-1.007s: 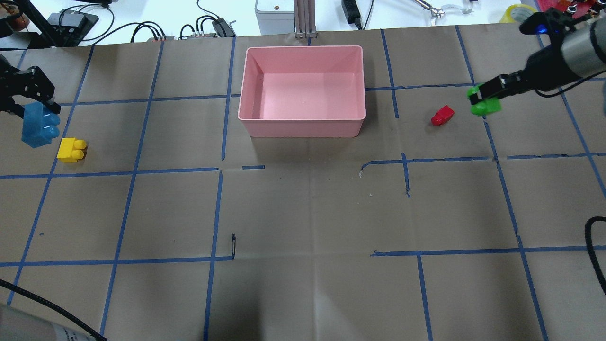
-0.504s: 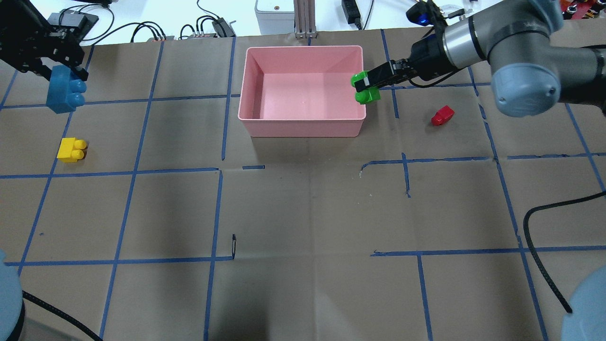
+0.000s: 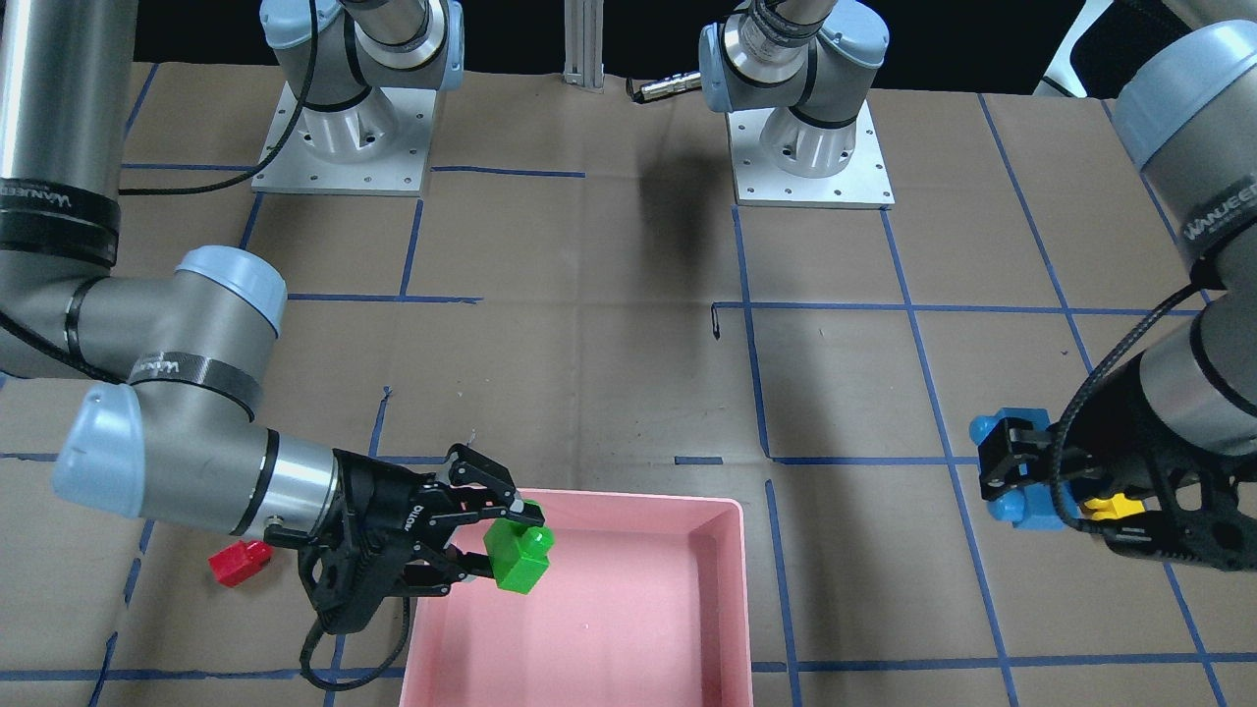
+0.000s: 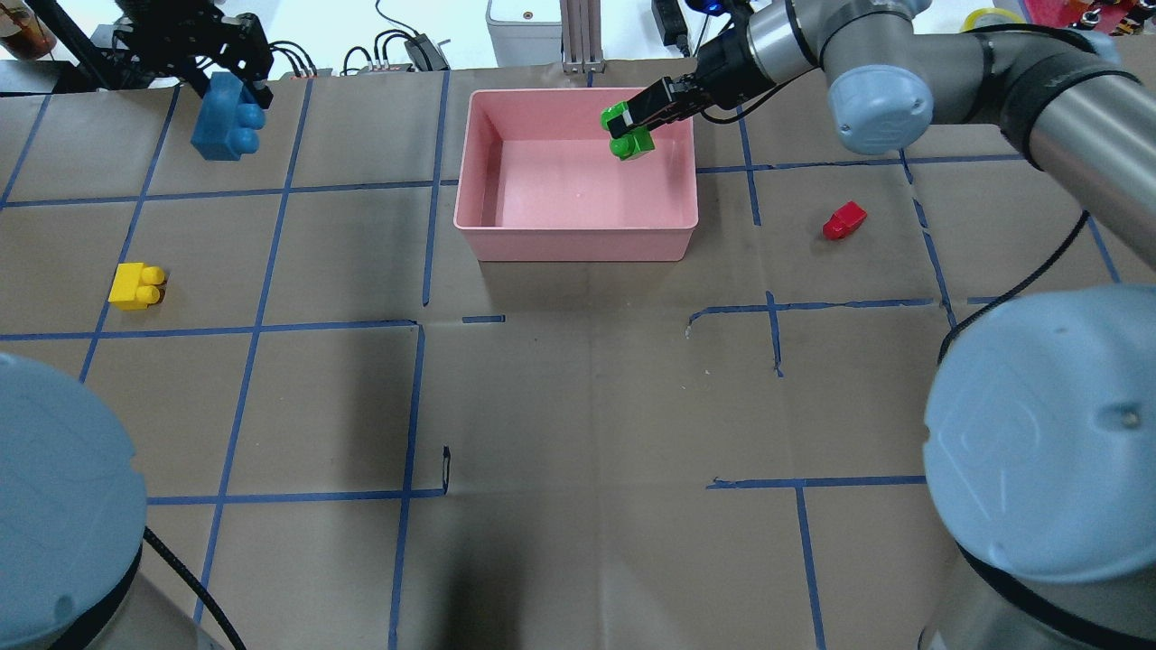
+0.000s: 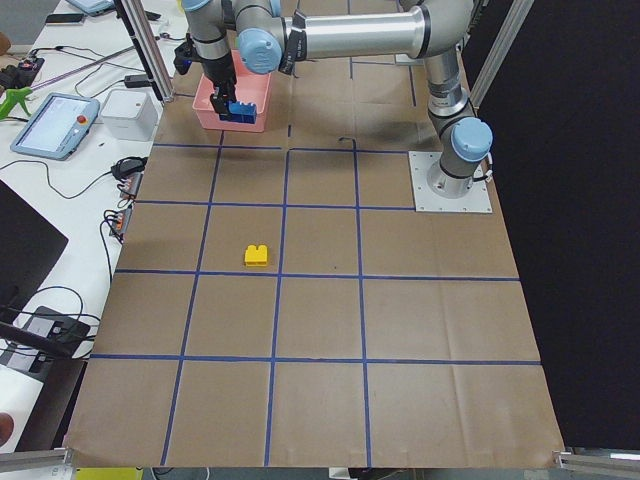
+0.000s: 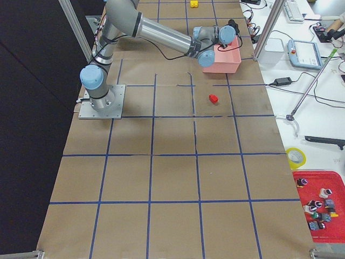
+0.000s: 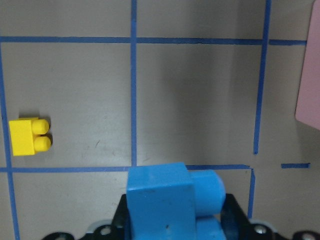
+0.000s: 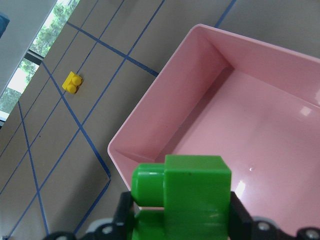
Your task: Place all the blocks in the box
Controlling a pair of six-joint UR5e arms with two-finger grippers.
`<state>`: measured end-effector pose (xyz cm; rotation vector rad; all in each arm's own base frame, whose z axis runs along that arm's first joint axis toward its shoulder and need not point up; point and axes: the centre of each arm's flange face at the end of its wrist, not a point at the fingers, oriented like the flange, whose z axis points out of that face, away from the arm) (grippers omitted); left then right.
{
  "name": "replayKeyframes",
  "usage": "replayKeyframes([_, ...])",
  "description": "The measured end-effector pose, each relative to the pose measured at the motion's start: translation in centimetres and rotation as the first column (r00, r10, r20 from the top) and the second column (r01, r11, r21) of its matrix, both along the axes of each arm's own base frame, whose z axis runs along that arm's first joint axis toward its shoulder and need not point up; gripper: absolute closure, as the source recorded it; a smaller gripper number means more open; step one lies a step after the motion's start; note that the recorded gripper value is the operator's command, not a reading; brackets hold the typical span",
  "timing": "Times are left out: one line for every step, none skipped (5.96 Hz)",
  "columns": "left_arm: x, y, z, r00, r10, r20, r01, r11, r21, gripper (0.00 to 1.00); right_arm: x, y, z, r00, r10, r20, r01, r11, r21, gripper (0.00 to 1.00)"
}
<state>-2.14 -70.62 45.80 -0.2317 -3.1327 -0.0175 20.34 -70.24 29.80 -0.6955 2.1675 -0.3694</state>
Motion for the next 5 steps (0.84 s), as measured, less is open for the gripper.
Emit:
replayKeyframes([-1.8,-1.8,-0.9,1.0,-0.029,0.004,0.029,1.0,-0.002,0.87,1.2,-0.3,-1.0,1.0,0.018,-0.006,-0.018,1.0,0.009,0.0])
replayKeyframes([-3.7,-3.2,-1.9,0.999,-0.054,0.004,0.054,0.999,-0.003,0.87,1.6,-0.3,-1.5,1.0,0.025,-0.011,-0.025,1.0,0.017,0.0])
replayKeyframes([-5.9,-4.3,-2.8,0.997,-0.078,0.001,0.078,0.997,-0.006,0.87,1.7,-0.2,-1.4,1.0,0.028,-0.013,-0.027,0.999,0.019,0.0])
replayKeyframes([-8.5,-5.3,-3.8,0.996,-0.086,-0.004,0.086,0.996,-0.015,0.87,1.1,0.0,-0.8,0.998,0.022,-0.055,-0.021,1.0,0.017,0.0])
replayKeyframes([-11.6,-6.2,-5.0,0.998,-0.063,-0.007,0.062,0.998,-0.028,0.87,-1.0,0.5,0.6,0.983,0.001,-0.183,0.002,1.0,0.019,0.0])
